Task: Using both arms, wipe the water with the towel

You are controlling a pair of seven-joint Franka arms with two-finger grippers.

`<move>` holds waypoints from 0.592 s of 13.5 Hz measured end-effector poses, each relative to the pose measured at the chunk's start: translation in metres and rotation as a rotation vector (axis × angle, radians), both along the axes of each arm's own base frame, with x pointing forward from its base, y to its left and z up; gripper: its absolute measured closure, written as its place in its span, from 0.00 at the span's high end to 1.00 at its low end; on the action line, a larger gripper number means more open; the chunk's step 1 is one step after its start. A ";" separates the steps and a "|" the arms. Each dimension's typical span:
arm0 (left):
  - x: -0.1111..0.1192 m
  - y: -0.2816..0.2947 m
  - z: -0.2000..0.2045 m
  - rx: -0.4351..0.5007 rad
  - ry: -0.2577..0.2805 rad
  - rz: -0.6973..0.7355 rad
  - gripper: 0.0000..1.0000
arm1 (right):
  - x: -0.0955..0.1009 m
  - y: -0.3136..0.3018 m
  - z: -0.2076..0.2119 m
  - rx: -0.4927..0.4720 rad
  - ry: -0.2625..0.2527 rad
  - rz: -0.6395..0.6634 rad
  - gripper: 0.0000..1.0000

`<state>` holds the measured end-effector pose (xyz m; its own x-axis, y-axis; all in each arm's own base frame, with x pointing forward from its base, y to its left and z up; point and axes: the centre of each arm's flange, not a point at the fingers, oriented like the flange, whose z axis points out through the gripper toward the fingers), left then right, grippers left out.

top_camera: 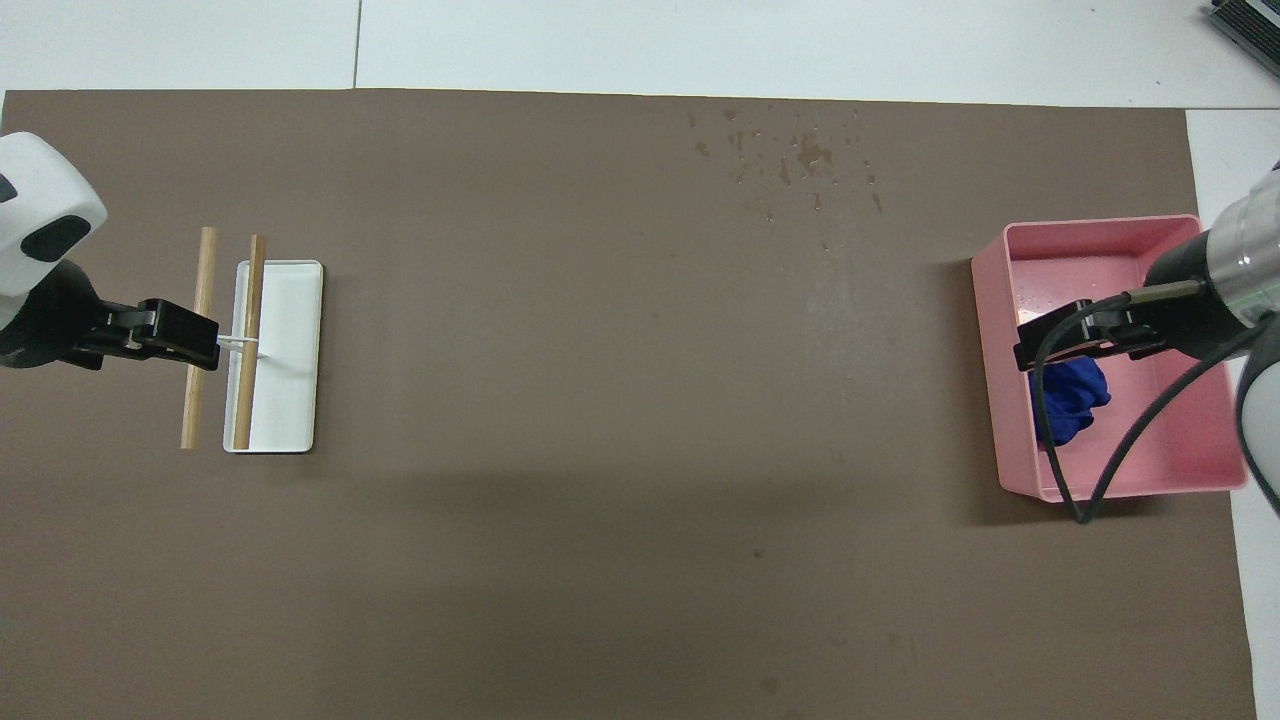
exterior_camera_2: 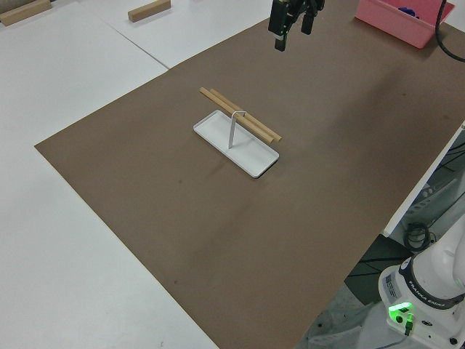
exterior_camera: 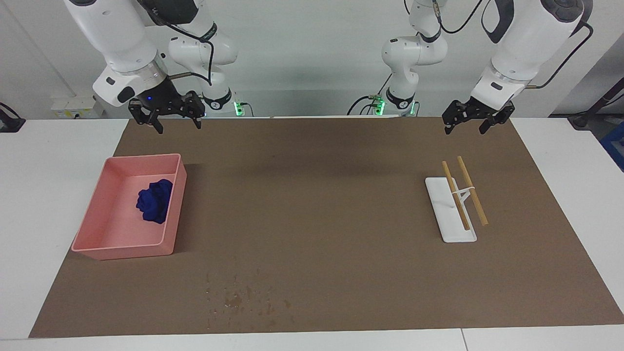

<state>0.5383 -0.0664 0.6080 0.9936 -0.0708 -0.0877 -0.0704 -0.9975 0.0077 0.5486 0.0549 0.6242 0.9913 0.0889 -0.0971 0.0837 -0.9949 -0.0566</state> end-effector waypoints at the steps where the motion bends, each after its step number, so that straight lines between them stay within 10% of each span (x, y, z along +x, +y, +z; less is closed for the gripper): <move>1: 0.000 0.000 0.000 0.000 0.000 0.000 1.00 | 0.001 -0.001 0.000 -0.001 -0.004 -0.002 1.00; 8: 0.000 0.000 0.000 0.000 0.000 0.000 1.00 | 0.010 -0.033 0.004 -0.068 -0.066 -0.030 1.00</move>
<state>0.5383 -0.0664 0.6080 0.9936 -0.0708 -0.0877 -0.0704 -0.9975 0.0077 0.5584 0.0218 0.6282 0.9979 0.0546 -0.0361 0.0552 -0.9983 0.0162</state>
